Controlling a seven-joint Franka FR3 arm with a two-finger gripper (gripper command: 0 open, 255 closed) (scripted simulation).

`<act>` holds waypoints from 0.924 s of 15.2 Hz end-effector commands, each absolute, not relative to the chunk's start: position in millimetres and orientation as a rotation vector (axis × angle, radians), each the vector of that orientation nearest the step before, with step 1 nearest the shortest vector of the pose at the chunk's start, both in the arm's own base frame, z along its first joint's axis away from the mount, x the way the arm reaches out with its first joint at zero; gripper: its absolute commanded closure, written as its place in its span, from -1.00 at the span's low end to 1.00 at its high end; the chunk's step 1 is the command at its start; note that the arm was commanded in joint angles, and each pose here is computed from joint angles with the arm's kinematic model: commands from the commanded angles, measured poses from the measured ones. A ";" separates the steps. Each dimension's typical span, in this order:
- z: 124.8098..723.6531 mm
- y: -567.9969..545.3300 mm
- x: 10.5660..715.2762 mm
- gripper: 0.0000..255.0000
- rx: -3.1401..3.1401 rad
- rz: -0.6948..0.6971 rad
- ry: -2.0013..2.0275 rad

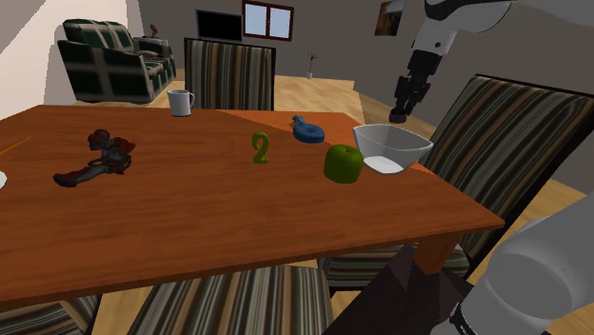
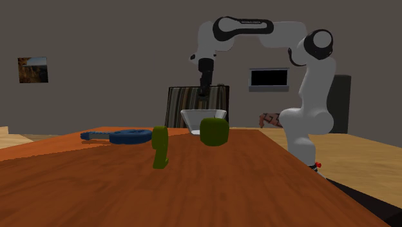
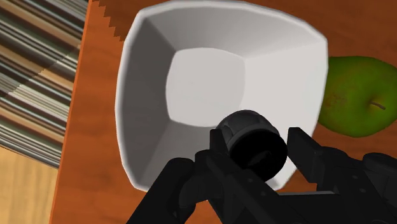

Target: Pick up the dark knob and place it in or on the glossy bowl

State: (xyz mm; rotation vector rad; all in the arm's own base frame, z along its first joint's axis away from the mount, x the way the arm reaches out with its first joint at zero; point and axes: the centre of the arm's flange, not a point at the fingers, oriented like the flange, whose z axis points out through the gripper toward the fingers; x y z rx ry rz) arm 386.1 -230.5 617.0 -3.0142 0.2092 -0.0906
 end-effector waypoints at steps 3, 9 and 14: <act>596.5 -231.3 384.8 1.00 -3.014 -0.091 0.209; 565.3 -231.3 384.8 1.00 -3.014 -0.091 0.209; 565.3 -231.3 384.8 1.00 -3.014 -0.091 0.209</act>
